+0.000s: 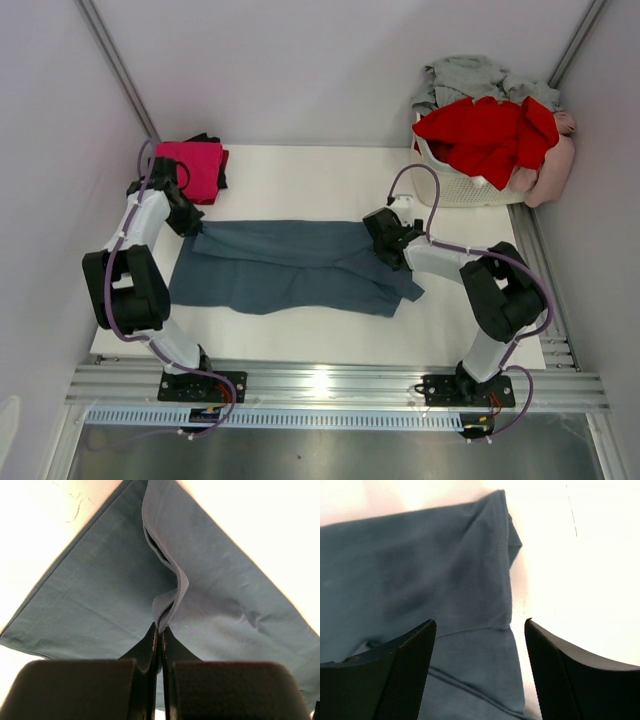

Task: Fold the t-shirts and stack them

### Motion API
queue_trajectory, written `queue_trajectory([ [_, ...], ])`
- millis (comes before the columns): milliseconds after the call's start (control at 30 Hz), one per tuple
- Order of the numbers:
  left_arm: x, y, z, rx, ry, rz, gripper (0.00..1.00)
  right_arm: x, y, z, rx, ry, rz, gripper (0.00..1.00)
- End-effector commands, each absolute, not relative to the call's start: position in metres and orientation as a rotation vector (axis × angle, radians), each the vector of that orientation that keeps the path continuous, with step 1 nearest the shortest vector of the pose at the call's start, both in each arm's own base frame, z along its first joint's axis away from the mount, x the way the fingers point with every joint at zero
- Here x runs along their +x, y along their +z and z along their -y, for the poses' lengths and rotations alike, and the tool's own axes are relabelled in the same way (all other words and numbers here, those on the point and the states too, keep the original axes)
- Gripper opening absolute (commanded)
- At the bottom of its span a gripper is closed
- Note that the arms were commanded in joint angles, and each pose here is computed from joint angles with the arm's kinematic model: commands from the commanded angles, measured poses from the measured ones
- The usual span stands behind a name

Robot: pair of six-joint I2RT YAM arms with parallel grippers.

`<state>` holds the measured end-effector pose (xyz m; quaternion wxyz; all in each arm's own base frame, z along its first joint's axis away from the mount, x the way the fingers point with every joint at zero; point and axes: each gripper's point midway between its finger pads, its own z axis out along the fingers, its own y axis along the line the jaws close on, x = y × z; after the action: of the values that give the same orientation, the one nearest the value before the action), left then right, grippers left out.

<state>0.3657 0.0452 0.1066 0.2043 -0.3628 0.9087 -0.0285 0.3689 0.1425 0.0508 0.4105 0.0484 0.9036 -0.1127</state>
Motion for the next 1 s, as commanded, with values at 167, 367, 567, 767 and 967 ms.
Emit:
queue_trajectory([
  [167,0.375,0.123,-0.060,-1.005,-0.052,-2.468,0.01,0.380,0.050,-0.140,0.212,-0.300,-2.240,0.75],
  [367,0.375,0.130,-0.064,-1.015,-0.054,-2.434,0.01,0.374,0.062,-0.158,0.216,-0.113,-2.234,0.67],
  [567,0.374,0.129,-0.066,-1.031,-0.049,-2.426,0.01,0.384,0.087,-0.154,0.236,-0.114,-2.151,0.66],
  [767,0.369,0.123,-0.065,-1.074,-0.077,-2.414,0.01,0.407,0.076,-0.116,0.424,-0.246,-2.165,0.59],
  [967,0.366,0.128,-0.067,-1.076,-0.073,-2.398,0.00,0.419,0.063,-0.104,0.489,-0.250,-2.190,0.41],
])
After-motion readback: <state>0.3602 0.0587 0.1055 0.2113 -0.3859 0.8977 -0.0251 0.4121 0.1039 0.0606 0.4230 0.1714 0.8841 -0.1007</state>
